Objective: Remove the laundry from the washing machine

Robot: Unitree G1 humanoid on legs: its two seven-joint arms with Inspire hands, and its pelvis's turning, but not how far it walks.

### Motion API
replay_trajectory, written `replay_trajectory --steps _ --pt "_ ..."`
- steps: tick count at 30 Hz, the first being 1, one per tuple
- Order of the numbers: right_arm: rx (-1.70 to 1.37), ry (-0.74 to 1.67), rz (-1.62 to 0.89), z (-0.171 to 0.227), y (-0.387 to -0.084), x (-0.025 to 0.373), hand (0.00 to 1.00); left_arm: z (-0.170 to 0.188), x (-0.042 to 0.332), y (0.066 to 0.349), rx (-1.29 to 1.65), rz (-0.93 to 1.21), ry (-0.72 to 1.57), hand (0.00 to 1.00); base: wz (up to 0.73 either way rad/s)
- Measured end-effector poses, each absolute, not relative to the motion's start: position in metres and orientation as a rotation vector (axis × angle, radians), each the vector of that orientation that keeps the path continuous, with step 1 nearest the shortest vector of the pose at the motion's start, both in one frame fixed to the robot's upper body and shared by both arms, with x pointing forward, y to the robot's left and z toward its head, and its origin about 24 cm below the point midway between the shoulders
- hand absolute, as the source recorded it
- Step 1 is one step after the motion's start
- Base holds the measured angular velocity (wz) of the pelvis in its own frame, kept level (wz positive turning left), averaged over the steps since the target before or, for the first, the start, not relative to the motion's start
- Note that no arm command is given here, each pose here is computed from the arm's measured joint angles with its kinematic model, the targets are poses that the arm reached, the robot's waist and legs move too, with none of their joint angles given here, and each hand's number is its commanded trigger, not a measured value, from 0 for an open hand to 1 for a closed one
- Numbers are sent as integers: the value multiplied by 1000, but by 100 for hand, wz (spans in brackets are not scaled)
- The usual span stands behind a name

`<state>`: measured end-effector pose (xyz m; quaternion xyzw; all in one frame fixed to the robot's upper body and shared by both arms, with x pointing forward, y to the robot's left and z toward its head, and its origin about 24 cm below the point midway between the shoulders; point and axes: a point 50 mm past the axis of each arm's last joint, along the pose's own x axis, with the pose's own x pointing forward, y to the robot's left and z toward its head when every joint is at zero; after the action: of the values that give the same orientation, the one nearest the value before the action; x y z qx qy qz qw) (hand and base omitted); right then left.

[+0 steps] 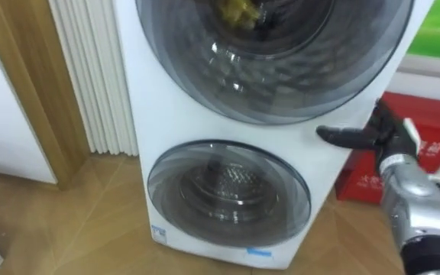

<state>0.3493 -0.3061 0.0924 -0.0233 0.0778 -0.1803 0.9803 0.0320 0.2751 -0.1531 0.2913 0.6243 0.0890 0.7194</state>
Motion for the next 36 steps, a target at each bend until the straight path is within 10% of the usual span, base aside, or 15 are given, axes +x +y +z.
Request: replay_trajectory --steps 36 --pt "-284 -22 -320 203 -310 369 0 -147 32 287 670 223 1377 0 -1"
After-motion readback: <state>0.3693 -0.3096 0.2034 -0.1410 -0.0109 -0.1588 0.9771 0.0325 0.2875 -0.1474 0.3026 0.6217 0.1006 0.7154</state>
